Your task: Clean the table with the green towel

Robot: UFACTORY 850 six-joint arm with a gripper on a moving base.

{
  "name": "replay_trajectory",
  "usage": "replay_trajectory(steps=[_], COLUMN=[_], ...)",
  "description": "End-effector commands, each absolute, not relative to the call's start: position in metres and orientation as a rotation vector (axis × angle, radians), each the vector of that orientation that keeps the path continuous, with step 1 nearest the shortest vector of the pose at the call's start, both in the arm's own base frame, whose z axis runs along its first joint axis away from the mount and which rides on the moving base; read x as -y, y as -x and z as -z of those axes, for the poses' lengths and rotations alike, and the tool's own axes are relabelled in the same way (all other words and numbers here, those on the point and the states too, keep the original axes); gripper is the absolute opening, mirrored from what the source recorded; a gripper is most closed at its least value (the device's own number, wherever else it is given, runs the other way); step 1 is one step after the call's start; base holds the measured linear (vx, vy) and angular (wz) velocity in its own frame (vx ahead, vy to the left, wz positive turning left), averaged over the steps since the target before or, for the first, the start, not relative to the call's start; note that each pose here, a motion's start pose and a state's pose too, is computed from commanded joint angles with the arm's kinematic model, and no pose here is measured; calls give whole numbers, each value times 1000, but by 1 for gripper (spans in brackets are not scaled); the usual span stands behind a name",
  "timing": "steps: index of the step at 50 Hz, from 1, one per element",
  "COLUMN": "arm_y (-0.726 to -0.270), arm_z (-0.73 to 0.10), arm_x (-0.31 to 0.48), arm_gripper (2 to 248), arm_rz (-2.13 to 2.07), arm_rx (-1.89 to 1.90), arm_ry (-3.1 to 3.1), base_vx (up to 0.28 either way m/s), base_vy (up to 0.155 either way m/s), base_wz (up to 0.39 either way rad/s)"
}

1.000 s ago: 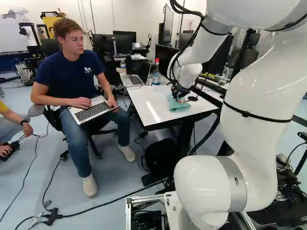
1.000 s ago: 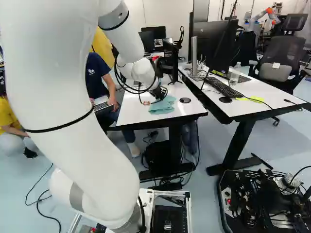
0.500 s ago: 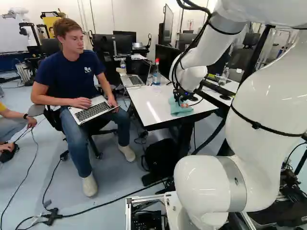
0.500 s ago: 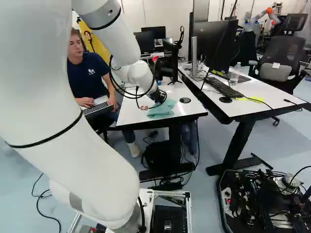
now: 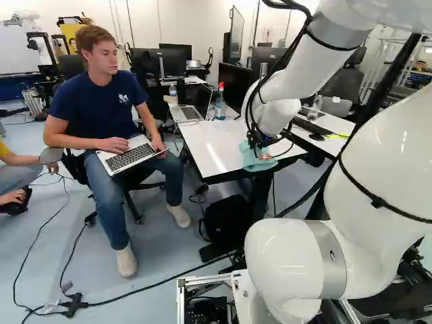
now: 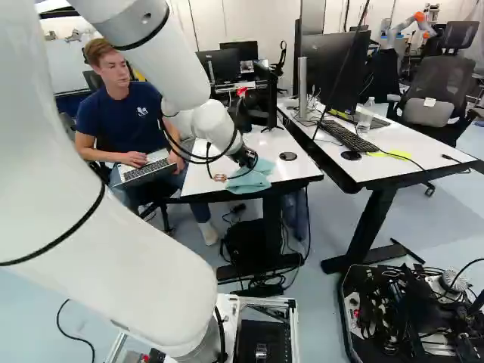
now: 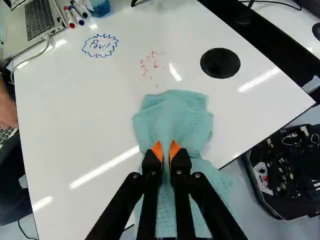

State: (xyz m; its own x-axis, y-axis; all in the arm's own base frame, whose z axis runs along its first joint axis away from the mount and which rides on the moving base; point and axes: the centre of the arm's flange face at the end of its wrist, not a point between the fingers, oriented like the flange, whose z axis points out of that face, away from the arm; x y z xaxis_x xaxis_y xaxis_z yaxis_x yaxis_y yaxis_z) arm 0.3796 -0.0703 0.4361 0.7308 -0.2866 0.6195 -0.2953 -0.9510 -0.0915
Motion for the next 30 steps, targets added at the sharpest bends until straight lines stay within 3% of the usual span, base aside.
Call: replay_trajectory(steps=[30], arm_y=[-377], arm_z=[-436], arm_x=[70], arm_gripper=[36], arm_rz=[-1039], arm_rx=[490], arm_ry=[-2910], base_vx=[0], base_vy=[0], base_wz=[0])
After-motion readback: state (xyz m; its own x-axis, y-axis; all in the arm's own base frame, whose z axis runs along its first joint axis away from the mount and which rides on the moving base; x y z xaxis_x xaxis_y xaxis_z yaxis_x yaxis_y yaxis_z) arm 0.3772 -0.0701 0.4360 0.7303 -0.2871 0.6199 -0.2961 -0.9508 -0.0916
